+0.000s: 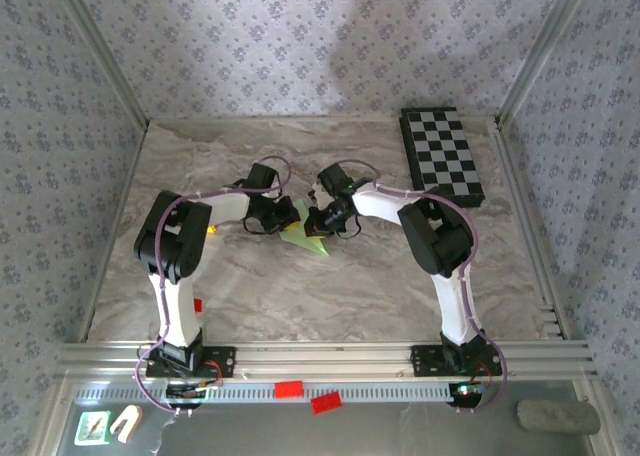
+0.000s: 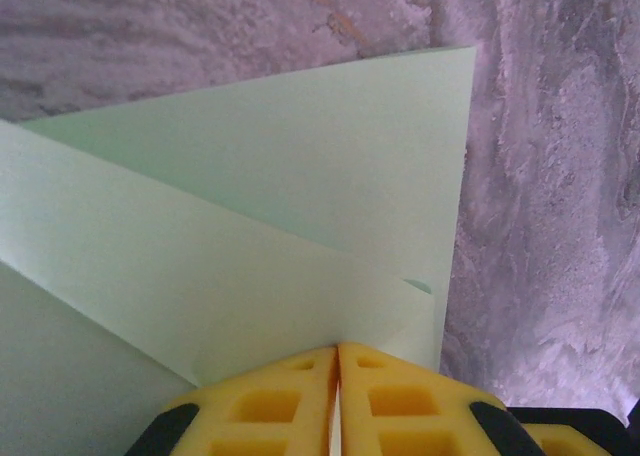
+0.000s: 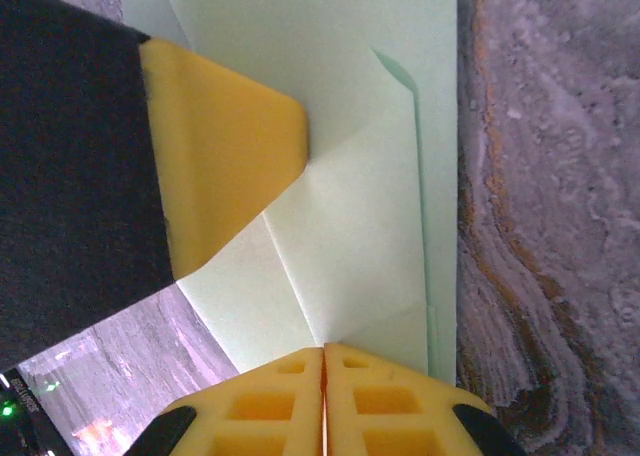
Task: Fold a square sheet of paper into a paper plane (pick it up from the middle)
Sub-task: Fourth fold the wing at the center of the table.
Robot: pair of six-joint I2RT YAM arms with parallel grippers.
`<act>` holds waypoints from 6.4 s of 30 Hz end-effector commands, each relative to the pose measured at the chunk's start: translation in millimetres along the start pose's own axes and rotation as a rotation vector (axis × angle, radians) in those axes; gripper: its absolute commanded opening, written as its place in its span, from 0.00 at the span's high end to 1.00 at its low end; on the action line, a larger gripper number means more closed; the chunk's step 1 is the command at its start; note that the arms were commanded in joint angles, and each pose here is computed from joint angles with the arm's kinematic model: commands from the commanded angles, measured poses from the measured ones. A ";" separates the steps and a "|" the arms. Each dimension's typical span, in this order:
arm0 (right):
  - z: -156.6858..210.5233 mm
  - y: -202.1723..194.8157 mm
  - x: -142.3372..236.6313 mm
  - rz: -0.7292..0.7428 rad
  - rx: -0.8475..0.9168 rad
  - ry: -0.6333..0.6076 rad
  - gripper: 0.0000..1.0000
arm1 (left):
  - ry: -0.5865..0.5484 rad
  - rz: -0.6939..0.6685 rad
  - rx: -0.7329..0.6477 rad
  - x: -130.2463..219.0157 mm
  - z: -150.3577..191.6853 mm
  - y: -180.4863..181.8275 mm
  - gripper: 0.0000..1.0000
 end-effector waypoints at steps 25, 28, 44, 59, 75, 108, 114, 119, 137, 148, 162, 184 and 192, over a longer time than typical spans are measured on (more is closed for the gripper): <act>56.1 -13.9 16.2 0.055 -0.017 0.166 0.92 | 0.010 -0.335 0.122 -21.5 6.3 69.1 0.90; 59.4 -15.8 17.3 0.069 -0.015 0.171 0.92 | 0.012 -0.337 0.124 -21.8 6.6 69.8 0.90; 73.5 -20.6 22.9 0.104 -0.019 0.210 0.92 | 0.019 -0.341 0.123 -22.7 7.0 70.5 0.91; 88.0 -31.8 19.7 0.140 -0.049 0.232 0.92 | 0.022 -0.345 0.122 -22.8 7.9 71.9 0.91; 104.7 -40.6 12.7 0.151 -0.082 0.258 0.92 | 0.026 -0.332 0.119 -23.0 7.5 68.8 0.91; 0.7 12.3 19.0 0.034 0.073 -0.017 0.92 | 0.058 -0.190 0.080 -19.9 10.8 40.7 0.90; 8.7 -2.4 -0.3 0.060 0.044 0.040 0.92 | 0.060 -0.168 0.073 -18.4 10.4 34.7 0.90; 29.5 -19.3 -10.3 0.113 0.021 0.112 0.93 | 0.047 -0.141 0.037 -12.8 7.3 25.7 0.88; 82.0 -51.9 -10.1 0.190 -0.060 0.210 0.94 | -0.088 -0.100 -0.118 20.2 -81.5 40.0 0.80; 51.6 -29.4 -7.2 0.085 -0.093 0.096 0.93 | -0.210 0.074 -0.149 92.0 -86.3 -29.8 0.73; -15.8 24.7 52.6 -0.072 0.002 -0.239 0.79 | -0.107 0.230 0.076 62.5 -3.9 -23.1 0.56; -20.0 -0.6 26.3 -0.125 0.088 -0.153 0.69 | -0.106 0.194 0.179 42.3 2.0 2.5 0.49; -20.7 -2.3 14.3 -0.121 0.123 -0.110 0.70 | -0.099 0.187 0.189 41.5 2.2 3.9 0.49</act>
Point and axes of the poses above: each hand's point on the last joint's axis, 136 mm out from that joint toward the fingers, its own x axis back along the fingers, its own y axis along the line the jaws close on, z = x × y, the point moved 4 cm from there along x, back along the fingers, and after that the axes turned 12 degrees about x, right-handed, at the moved point
